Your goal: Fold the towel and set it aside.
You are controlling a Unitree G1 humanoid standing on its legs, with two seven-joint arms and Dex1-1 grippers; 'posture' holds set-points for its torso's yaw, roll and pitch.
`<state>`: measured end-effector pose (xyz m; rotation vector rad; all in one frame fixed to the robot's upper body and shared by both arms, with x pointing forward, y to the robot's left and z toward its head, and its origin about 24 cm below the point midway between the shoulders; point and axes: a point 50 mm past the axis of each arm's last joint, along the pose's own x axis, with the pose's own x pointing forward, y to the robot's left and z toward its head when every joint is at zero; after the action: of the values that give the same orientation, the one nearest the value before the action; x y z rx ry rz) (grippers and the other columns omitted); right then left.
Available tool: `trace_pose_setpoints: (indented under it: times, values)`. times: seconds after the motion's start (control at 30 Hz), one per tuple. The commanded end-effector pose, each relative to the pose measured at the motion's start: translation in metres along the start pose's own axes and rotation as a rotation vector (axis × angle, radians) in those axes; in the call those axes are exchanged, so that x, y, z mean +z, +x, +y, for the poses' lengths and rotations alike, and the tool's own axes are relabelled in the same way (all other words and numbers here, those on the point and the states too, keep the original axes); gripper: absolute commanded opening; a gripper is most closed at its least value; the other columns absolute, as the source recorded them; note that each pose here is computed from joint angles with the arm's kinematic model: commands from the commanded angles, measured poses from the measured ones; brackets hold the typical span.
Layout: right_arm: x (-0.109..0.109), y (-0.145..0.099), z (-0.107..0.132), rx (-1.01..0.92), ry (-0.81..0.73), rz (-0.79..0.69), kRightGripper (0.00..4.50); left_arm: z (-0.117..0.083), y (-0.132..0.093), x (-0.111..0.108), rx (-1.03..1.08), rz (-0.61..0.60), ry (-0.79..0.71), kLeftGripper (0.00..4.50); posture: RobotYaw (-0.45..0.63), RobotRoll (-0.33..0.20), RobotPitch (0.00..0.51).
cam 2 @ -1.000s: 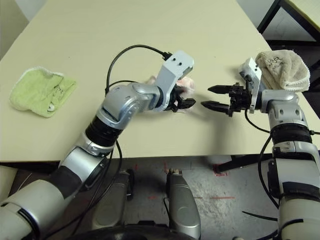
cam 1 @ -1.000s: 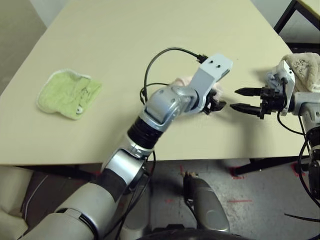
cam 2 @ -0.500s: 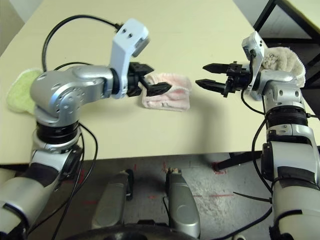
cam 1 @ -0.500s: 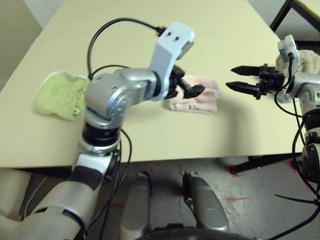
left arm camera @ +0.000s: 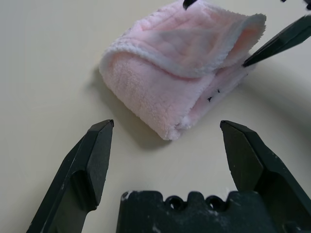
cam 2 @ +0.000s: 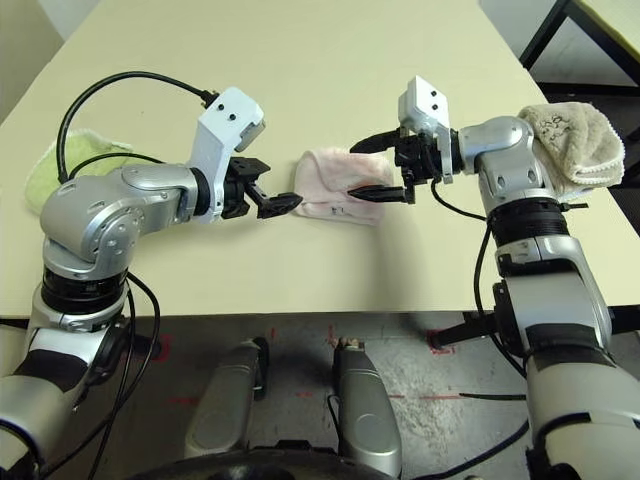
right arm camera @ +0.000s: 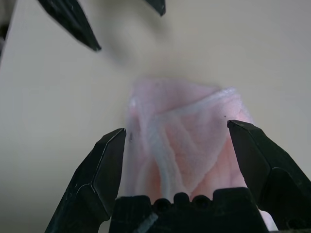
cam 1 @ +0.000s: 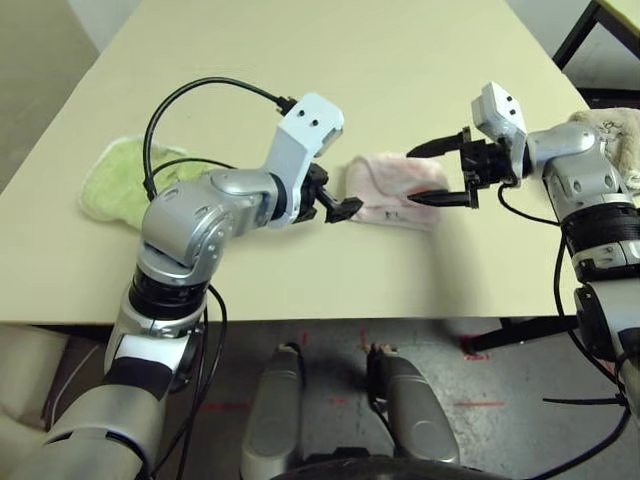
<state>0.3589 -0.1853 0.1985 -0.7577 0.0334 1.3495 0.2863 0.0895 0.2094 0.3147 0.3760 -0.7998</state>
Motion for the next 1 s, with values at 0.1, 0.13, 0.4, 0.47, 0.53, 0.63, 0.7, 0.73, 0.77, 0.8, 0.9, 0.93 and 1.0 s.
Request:
trace_pose_setpoints:
  times: [0.1,0.13,0.4,0.47,0.53,0.63,0.7,0.73,0.77,0.8,0.9,0.93,1.0]
  values:
    - [-0.003,0.01,0.002,0.044,-0.069,0.062,3.88,-0.005,0.004,-0.002,-0.017,0.005,0.008,4.5,0.15,0.0,0.16]
    - [-0.003,0.01,0.003,0.048,-0.075,0.067,3.51,-0.006,0.004,-0.002,-0.018,0.005,0.006,4.5,0.15,0.0,0.16]
    - [0.0,0.014,-0.001,0.032,-0.051,0.033,0.63,-0.008,0.006,-0.003,-0.023,0.009,-0.001,4.5,0.15,0.0,0.16]
    - [0.0,0.013,-0.002,0.018,-0.008,0.013,0.04,-0.009,0.007,-0.004,-0.024,0.011,0.0,4.5,0.15,0.0,0.157]
    - [-0.002,0.011,-0.004,-0.015,0.037,0.012,0.04,-0.009,0.007,-0.004,-0.023,0.013,-0.001,4.5,0.15,0.0,0.157]
    - [-0.008,0.005,-0.01,-0.106,0.15,0.023,0.04,-0.009,0.008,-0.004,-0.024,0.014,-0.001,4.5,0.15,0.0,0.154]
    - [-0.014,0.001,-0.013,-0.17,0.23,0.04,0.04,-0.01,0.009,-0.005,-0.025,0.014,0.0,4.5,0.15,0.0,0.154]
    - [-0.017,-0.001,-0.014,-0.198,0.269,0.047,0.04,-0.01,0.009,-0.005,-0.026,0.013,0.001,4.5,0.15,0.0,0.154]
    - [-0.022,-0.003,-0.014,-0.238,0.331,0.05,0.04,-0.011,0.01,-0.004,-0.028,0.013,0.001,4.5,0.15,0.0,0.154]
    - [-0.025,-0.005,-0.015,-0.269,0.382,0.05,0.04,-0.011,0.01,-0.004,-0.03,0.013,0.002,4.5,0.15,0.0,0.154]
    - [-0.035,-0.009,-0.016,-0.361,0.497,0.072,0.04,-0.012,0.011,-0.005,-0.033,0.014,0.004,4.5,0.13,0.0,0.15]
    - [-0.038,-0.011,-0.017,-0.398,0.535,0.085,0.04,-0.012,0.012,-0.005,-0.035,0.015,0.005,4.5,0.13,0.0,0.15]
    - [-0.045,-0.016,-0.018,-0.46,0.605,0.101,0.04,-0.013,0.012,-0.005,-0.038,0.015,0.006,4.5,0.13,0.0,0.148]
